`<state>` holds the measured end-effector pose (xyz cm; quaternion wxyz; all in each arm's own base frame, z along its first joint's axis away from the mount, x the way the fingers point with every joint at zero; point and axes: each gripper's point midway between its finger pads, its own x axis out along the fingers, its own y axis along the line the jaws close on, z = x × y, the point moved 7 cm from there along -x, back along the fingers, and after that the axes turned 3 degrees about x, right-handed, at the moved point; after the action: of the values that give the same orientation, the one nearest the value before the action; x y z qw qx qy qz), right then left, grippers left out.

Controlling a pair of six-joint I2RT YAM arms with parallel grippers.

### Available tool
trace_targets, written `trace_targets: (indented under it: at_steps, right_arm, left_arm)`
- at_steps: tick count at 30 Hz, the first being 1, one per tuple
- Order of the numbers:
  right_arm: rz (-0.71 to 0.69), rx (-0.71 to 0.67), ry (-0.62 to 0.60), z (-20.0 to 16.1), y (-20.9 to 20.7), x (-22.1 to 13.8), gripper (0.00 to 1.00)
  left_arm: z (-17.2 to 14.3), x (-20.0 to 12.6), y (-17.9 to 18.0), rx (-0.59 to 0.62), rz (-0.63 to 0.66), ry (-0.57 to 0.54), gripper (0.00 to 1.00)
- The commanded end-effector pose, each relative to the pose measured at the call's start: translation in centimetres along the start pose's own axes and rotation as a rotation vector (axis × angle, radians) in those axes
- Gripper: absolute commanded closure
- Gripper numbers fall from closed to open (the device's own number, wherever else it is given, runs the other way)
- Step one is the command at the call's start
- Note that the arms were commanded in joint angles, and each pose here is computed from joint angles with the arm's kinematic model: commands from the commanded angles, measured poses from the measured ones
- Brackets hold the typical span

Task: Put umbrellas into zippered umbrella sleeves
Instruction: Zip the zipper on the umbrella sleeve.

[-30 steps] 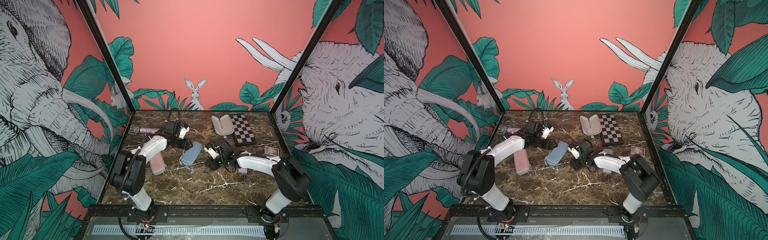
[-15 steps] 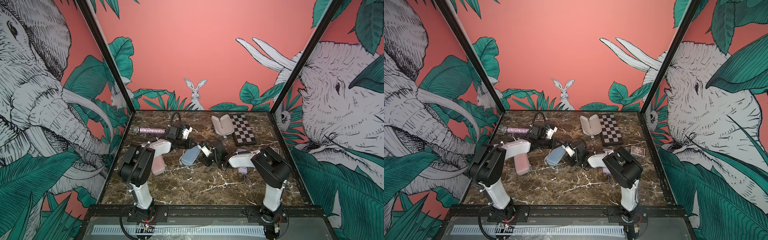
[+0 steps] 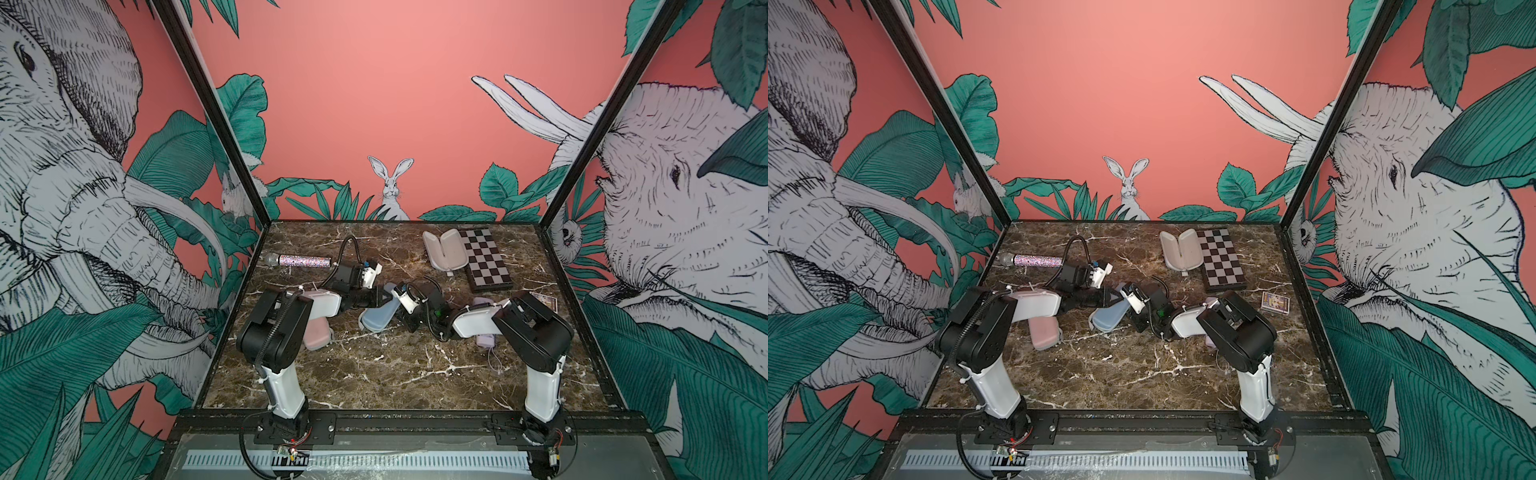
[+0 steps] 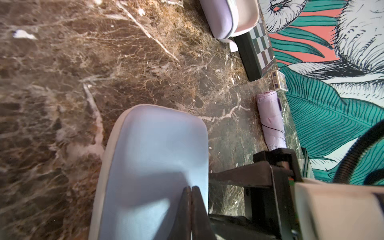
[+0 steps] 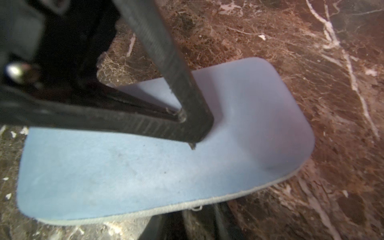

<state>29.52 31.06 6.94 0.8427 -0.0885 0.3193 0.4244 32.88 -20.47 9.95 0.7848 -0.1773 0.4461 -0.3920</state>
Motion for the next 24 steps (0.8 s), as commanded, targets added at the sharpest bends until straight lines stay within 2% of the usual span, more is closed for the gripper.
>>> trace_targets:
  at_steps: [1,11,13,18,24]
  right_arm:
    - [0.002,-0.013,-0.030,0.2,0.4,1.0,0.70]
    - [-0.012,-0.038,-0.105,0.1,0.4,0.4,0.95]
    - [-0.006,-0.060,-0.090,-0.3,0.9,-0.1,1.00]
    - [0.030,-0.144,-0.023,-1.3,2.9,-1.0,1.00]
    - [0.105,-0.226,0.052,-2.3,6.4,-2.0,1.00]
  left_arm:
    - [-3.3,0.5,1.9,-0.096,0.100,0.086,1.00]
    - [-4.0,0.7,2.8,-0.135,0.150,0.124,1.00]
    - [-4.3,0.6,3.0,-0.155,0.177,0.130,1.00]
    - [-4.9,0.8,3.8,-0.256,0.236,0.100,1.00]
    - [-6.2,2.6,3.7,-0.358,0.268,0.028,1.00]
